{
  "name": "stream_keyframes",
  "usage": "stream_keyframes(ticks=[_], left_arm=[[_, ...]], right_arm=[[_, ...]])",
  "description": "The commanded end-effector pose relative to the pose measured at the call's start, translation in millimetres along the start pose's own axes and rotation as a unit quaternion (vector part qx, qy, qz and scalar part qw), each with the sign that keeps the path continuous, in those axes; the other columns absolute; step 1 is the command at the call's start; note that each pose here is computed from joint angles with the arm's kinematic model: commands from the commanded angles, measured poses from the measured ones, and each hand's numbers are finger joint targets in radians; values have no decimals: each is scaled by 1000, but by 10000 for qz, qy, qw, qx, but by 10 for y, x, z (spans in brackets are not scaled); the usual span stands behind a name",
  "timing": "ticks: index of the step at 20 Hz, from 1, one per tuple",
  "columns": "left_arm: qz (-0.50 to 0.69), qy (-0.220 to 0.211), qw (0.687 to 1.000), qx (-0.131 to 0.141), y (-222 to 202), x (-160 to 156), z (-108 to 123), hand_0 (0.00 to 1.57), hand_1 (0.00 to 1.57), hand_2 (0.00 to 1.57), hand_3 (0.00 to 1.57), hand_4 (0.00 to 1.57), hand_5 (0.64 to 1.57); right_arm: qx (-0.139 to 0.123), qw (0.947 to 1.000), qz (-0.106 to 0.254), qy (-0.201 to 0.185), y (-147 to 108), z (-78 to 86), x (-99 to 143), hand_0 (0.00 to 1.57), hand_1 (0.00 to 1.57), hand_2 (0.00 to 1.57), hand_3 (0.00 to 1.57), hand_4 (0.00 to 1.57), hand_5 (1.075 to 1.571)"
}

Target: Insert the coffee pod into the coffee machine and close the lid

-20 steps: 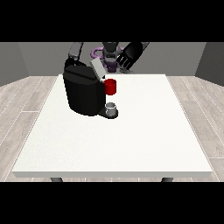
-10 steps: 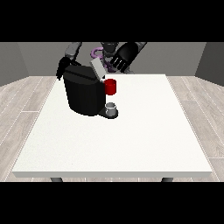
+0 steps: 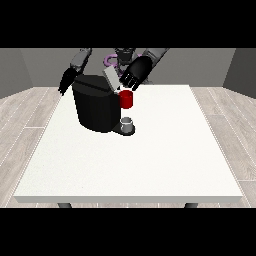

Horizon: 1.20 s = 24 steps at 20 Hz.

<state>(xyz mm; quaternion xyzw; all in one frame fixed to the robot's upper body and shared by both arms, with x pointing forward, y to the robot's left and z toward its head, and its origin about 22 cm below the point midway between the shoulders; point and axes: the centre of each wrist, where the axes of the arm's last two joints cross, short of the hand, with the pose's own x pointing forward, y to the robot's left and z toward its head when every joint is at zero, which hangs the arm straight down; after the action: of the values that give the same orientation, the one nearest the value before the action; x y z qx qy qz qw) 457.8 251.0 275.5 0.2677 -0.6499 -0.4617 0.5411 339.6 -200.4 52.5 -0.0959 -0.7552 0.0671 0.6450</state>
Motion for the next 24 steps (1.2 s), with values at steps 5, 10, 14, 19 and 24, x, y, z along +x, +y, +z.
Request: stream_keyframes(ticks=[5, 10, 14, 19, 24], left_arm=[[74, 17, 9999, -124, -68, -119, -4, 1251, 1251, 1290, 1217, 425, 1571], [56, -204, 9997, -98, -5, 32, -37, 1193, 1193, 1234, 1191, 434, 1571], [-93, -264, 9996, 33, 88, 157, -65, 1166, 1166, 1233, 1193, 421, 1571], [-170, -219, 9993, 258, 109, 94, -40, 1231, 1231, 1267, 1211, 389, 1571], [-128, -248, 9996, 5, -71, 238, -127, 1217, 1217, 1242, 1195, 357, 1571]], right_arm=[[-45, 9999, 94, 106, -75, -5, 10, 0, 0, 0, 0, 0, 1571], [-336, 9994, 52, -28, -147, -68, -47, 0, 0, 0, 0, 153, 1571], [-162, 9998, -19, -82, -18, -191, 222, 0, 0, 0, 0, 36, 1571], [-152, 9997, 25, -164, 54, -91, 104, 0, 0, 0, 0, 0, 1571], [-273, 9993, -112, 238, -229, -85, -128, 0, 0, 0, 0, 0, 1571]])
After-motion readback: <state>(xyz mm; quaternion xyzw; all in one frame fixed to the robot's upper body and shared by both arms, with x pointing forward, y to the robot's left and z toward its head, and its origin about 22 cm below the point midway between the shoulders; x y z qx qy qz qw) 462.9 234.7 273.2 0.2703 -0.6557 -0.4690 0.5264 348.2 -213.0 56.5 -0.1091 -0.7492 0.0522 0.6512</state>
